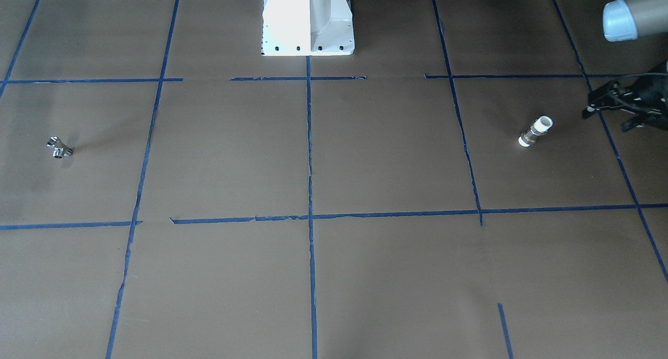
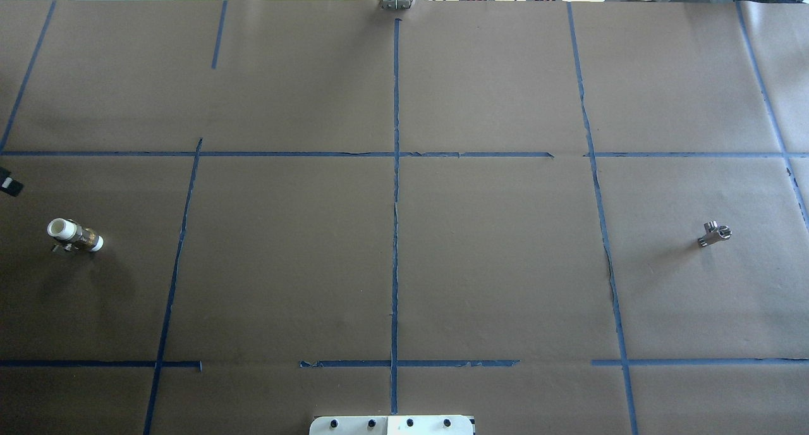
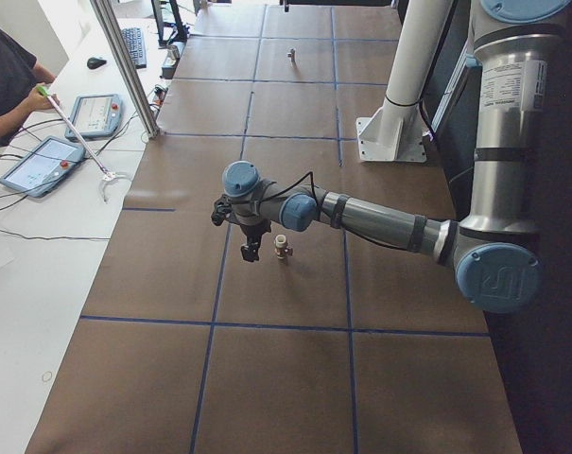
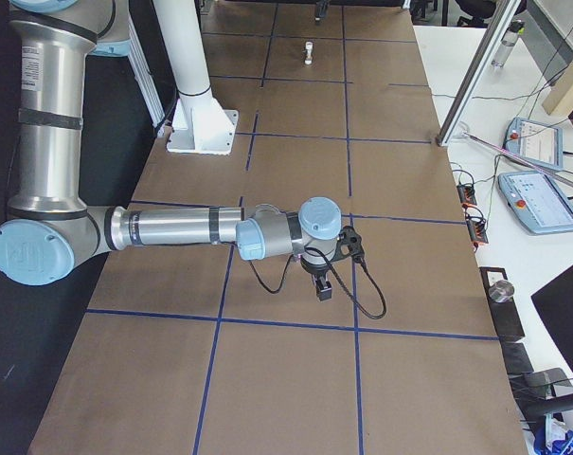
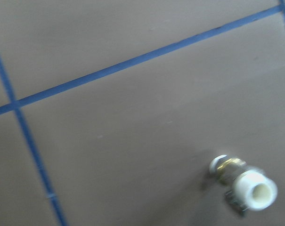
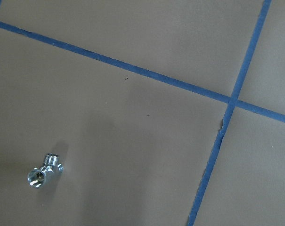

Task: Assemble PPR valve and pipe with both arms
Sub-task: 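Lower the left gripper onto the white-and-brass pipe fitting and grasp it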

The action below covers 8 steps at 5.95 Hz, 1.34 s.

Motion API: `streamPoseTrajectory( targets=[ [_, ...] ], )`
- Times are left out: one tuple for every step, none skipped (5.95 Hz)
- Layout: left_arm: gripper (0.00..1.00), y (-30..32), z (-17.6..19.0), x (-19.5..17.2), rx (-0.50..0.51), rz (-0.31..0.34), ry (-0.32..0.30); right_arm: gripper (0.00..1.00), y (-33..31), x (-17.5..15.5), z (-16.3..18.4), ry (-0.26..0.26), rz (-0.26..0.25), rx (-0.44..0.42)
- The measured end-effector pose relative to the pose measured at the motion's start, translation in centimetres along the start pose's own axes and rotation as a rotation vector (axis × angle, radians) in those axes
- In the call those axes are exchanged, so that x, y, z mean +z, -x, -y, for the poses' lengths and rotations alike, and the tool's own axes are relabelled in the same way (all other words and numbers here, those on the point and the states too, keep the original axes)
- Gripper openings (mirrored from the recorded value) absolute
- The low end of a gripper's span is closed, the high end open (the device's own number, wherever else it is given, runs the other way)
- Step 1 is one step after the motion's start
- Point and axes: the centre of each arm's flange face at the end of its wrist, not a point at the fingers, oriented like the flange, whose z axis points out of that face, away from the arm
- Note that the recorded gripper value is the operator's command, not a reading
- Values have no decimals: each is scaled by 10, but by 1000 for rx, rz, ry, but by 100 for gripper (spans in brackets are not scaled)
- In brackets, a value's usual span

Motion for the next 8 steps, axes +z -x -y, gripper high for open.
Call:
streamPoseTrajectory(
  targets=[
    [100, -23, 1, 16, -59, 6, 6, 100, 1, 5, -4, -7, -5, -24],
    [100, -38, 0, 35, -100, 49, 11, 100, -1, 10, -12, 0, -13, -17],
    [100, -53, -2, 53, -121, 104, 3, 100, -3, 12, -18, 6, -16, 22],
    [100, -63, -5, 67, -135, 141, -6, 100, -4, 14, -21, 9, -14, 65],
    [98, -65, -8, 74, -140, 156, -8, 100, -4, 15, -23, 11, -9, 84],
    [98, -64, -9, 77, -143, 159, -6, 100, -4, 15, -24, 12, -6, 89],
    [97, -64, -10, 79, -145, 157, -2, 100, -3, 14, -23, 11, -5, 90],
    [92, -63, -11, 80, -147, 155, 3, 100, -3, 14, -23, 10, -4, 91]
  ],
)
